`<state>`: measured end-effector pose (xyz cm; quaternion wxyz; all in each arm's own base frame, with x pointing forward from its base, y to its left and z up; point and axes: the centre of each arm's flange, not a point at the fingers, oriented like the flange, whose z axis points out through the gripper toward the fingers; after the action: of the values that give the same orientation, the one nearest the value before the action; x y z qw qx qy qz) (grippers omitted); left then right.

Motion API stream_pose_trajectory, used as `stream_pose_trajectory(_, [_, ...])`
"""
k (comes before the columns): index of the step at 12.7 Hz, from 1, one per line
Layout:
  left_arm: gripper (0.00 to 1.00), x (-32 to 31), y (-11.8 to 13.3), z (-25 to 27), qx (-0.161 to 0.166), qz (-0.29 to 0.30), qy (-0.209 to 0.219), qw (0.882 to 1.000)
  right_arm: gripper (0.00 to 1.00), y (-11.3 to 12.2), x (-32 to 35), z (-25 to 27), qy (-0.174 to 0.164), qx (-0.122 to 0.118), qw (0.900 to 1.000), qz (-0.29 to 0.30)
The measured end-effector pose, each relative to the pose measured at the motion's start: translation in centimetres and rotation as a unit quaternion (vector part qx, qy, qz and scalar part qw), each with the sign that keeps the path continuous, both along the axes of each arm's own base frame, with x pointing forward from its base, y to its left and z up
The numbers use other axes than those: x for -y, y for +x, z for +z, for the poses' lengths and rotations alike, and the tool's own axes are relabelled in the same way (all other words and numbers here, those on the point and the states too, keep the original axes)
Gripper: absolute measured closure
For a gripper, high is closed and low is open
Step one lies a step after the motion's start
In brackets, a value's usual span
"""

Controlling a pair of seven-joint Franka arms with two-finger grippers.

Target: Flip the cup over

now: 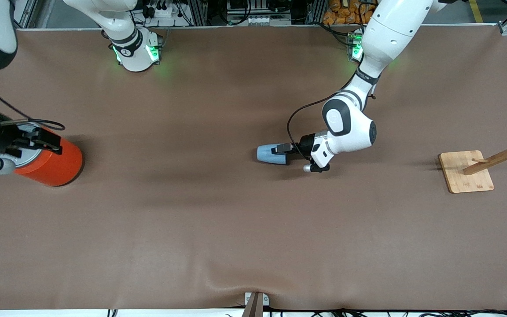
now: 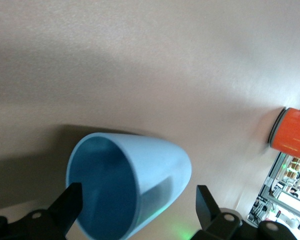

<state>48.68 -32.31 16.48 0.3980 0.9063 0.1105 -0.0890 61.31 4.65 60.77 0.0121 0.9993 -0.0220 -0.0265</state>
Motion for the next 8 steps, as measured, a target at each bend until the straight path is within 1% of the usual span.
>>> stream_pose_trajectory(1, [0.06, 0.4, 0.0, 0.2, 0.006, 0.003, 0.003, 1.0, 0.0, -1.2, -0.3, 0.3, 0.006, -0.003, 1.0, -0.024])
stream_pose_trajectory(2, [0.07, 0.8, 0.0, 0.4, 0.013, 0.004, 0.007, 1.0, 0.0, -2.3, 0.4, 0.9, 0.018, -0.004, 0.999, -0.044])
stream_pose_trajectory(3, [0.17, 1.0, 0.1, 0.5, 0.021, 0.007, 0.014, 1.0, 0.0, -3.4, 1.6, 1.5, 0.028, -0.001, 0.998, -0.06])
stream_pose_trajectory(4, [0.3, 1.2, 0.2, 0.7, 0.031, 0.011, 0.022, 0.999, 0.0, -4.5, 2.4, 2.0, 0.032, 0.005, 0.997, -0.069])
stream_pose_trajectory(5, [0.42, 1.4, 0.1, 0.8, 0.04, 0.014, 0.031, 0.999, 0.0, -5.5, 2.8, 2.1, 0.033, 0.013, 0.997, -0.074])
stream_pose_trajectory(6, [0.54, 1.7, 0.1, 1.0, 0.049, 0.019, 0.037, 0.998, 0.0, -6.3, 2.9, 1.7, 0.032, 0.015, 0.996, -0.077])
stream_pose_trajectory(8, [0.74, 2.4, 0.2, 1.6, 0.068, 0.028, 0.051, 0.996, 0.0, -6.7, 3.0, 1.1, 0.032, 0.015, 0.997, -0.075])
